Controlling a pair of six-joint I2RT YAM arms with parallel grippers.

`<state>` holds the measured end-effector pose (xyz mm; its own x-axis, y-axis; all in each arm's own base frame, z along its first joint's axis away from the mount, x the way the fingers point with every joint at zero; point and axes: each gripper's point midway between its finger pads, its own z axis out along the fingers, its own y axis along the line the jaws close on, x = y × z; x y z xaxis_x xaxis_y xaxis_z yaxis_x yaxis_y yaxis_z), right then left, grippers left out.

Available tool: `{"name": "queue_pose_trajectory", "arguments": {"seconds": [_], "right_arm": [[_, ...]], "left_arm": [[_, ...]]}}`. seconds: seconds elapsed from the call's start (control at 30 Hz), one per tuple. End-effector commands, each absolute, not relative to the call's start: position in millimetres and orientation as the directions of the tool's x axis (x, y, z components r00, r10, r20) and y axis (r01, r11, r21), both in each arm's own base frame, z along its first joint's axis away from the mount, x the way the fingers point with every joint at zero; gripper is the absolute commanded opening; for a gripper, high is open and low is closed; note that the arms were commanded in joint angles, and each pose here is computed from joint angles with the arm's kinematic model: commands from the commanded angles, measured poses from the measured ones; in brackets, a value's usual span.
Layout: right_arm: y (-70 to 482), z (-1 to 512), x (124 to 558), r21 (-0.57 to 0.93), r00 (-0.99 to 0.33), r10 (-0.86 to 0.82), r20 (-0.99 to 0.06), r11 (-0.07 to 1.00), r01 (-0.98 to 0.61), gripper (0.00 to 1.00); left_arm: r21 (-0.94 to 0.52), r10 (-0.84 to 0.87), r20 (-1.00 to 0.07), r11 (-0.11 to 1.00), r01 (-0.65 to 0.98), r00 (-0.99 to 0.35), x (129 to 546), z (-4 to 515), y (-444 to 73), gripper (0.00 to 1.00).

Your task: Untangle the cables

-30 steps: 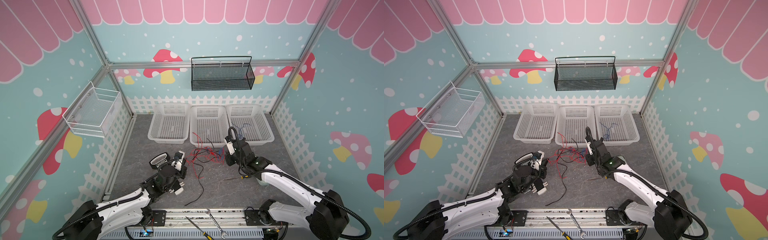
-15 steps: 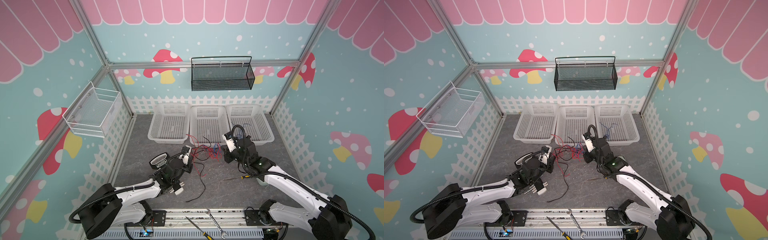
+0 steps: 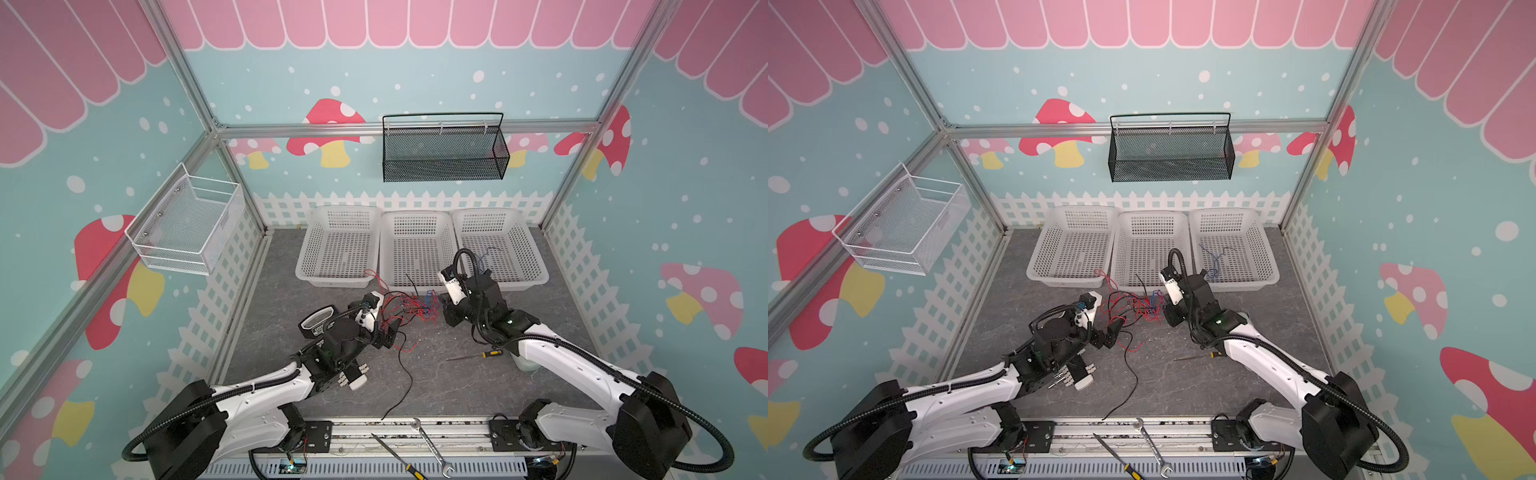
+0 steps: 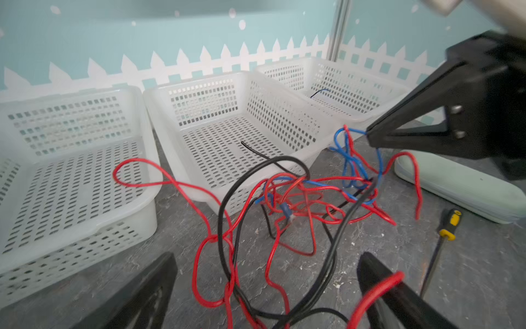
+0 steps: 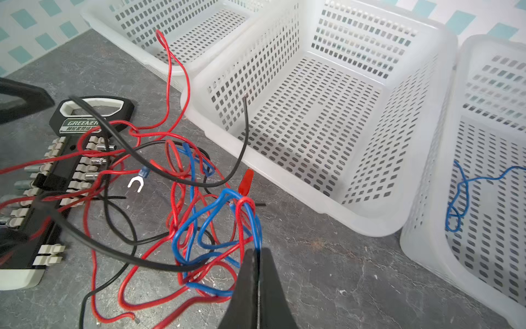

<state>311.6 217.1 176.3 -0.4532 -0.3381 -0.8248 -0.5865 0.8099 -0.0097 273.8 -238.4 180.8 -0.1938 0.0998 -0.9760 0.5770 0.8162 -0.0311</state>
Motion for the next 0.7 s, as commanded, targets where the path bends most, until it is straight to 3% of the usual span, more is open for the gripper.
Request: {"name": "queue_pose_trajectory", "arguments": {"seconds": [0.0,0.37,0.67], "right_arm": [[229,191,318,-0.008,-0.411,-0.332,-0.849,0.786,-0.618,0.00],[192,198,343,-0.073,-0.456,-0.262,-0.850,0.918,-0.390,0.00],[213,198,342,-0.062,-0.441,-0.310,-0.842,0.868,-0.493,0.00]], "left_arm": [[-0.014,0.103,-0.985,0.756,0.654,-0.140,263,194,-249,0.99],[0.026,0.171,-0.972,0.761,0.648,-0.162,272,181,-256,0.99],[-0.001,0.125,-0.985,0.675,0.737,-0.116,256,189,-267,1.00]]}}
